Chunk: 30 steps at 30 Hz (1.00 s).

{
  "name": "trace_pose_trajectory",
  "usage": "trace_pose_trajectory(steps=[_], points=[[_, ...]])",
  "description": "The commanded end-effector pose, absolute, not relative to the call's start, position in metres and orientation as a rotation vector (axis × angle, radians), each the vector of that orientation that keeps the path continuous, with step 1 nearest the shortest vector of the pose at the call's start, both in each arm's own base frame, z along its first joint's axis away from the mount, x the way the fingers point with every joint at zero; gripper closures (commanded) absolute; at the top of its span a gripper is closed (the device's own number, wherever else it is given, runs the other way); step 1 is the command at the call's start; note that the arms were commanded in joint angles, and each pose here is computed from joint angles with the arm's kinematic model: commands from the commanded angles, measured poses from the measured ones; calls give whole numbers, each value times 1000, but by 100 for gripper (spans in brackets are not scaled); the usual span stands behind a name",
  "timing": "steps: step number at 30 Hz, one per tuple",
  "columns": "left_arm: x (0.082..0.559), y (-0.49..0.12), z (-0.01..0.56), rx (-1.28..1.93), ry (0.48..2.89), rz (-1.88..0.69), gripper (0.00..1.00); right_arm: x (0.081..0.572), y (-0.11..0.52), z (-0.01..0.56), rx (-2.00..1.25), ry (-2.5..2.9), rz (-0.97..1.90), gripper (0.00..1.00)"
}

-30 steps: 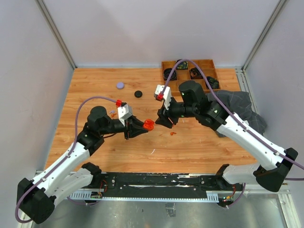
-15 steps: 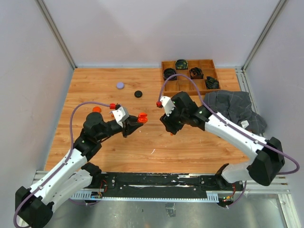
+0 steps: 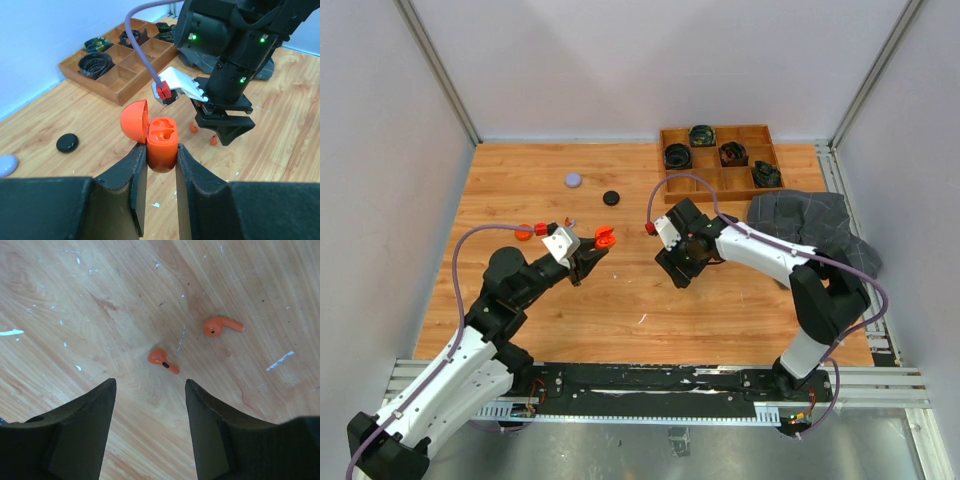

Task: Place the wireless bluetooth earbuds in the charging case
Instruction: Pick up the earbud from the center of the board.

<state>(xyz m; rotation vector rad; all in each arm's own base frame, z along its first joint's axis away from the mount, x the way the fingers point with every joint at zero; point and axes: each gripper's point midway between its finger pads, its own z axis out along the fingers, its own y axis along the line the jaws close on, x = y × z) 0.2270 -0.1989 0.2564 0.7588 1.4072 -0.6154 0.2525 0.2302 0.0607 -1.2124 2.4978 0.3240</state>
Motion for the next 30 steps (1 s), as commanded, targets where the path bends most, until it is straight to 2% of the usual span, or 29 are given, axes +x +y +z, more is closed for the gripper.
trace_pose_trajectory(steps=[1, 10, 22, 30], points=[[231, -191, 263, 716, 1375, -570, 100, 261, 229, 48, -1177, 2541, 331, 41], [232, -191, 261, 723, 1390, -564, 100, 253, 227, 23, -1191, 2622, 337, 41], [231, -190, 262, 725, 1384, -565, 100, 228, 234, 26, -1119, 2712, 456, 50], [232, -190, 260, 720, 1392, -565, 100, 251, 225, 40, -932, 2712, 272, 54]])
